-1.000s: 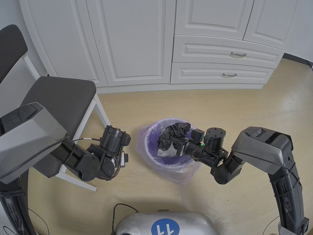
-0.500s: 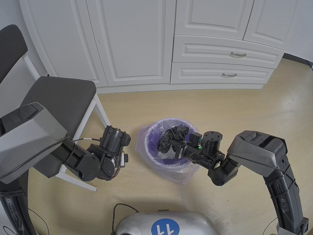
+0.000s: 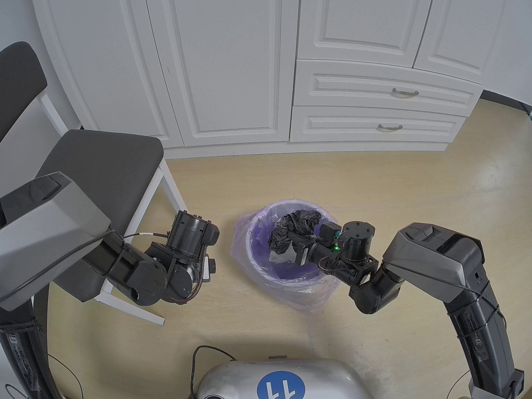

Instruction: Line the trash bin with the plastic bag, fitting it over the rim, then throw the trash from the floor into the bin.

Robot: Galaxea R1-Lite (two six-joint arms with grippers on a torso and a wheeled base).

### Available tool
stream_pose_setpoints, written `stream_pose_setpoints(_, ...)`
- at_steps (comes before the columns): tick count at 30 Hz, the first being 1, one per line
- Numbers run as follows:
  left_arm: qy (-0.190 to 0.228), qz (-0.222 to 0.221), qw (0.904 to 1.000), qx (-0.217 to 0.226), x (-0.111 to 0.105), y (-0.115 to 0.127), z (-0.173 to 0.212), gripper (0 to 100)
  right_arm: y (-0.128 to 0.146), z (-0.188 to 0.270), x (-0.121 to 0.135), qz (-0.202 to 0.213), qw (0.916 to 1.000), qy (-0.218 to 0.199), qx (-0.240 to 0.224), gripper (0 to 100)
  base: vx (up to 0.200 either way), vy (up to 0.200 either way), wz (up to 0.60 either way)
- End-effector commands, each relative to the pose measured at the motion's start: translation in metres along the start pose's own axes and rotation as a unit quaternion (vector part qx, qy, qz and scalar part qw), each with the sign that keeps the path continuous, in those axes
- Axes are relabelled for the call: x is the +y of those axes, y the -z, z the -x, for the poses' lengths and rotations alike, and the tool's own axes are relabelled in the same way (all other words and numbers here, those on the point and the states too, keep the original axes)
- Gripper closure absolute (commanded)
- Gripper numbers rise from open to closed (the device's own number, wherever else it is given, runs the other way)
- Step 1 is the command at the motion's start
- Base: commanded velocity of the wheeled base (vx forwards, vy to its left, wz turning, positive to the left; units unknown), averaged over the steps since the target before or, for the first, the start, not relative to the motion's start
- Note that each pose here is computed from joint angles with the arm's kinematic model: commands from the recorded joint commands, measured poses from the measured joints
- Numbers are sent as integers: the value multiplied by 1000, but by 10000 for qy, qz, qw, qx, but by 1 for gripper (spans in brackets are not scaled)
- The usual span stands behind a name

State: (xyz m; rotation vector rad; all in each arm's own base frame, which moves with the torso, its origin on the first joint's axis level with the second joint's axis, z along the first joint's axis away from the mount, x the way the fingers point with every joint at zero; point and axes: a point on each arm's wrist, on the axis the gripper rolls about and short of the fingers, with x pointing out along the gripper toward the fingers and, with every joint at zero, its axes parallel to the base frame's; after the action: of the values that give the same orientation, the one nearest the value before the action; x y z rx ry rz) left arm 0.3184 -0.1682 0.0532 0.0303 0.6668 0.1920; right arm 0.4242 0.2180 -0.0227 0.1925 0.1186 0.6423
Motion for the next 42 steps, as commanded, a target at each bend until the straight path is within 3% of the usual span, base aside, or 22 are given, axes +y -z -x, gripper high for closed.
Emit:
stream_pose_setpoints(1,-6,9,10000,-14,1,-1,0,0,-3,-3,3,338,9993,91,-95,100,0,0,0)
stream_pose_setpoints(5,-16,-41,10000,-11,1,-1,0,0,-1,-6,2,861,9958,275,-143,100,0,0,0)
stream_pose_setpoints(12,-24,-41,10000,-4,1,0,-1,0,8,-10,1,1203,9915,462,-157,100,0,0,0)
stream_pose_setpoints(24,-21,-50,10000,1,1,0,-1,0,21,-13,6,1222,9916,415,-83,100,0,0,0)
stream_pose_setpoints(38,-108,-62,9999,-29,1,0,-2,0,17,-13,7,1233,9914,406,-189,100,0,0,0)
stream_pose_setpoints(39,-106,-57,9999,-35,1,0,-2,0,16,-13,6,1234,9913,413,-197,0,0,0,0)
stream_pose_setpoints(42,-106,-57,9999,-35,1,0,-2,0,15,-12,7,1235,9913,412,-205,0,0,0,0)
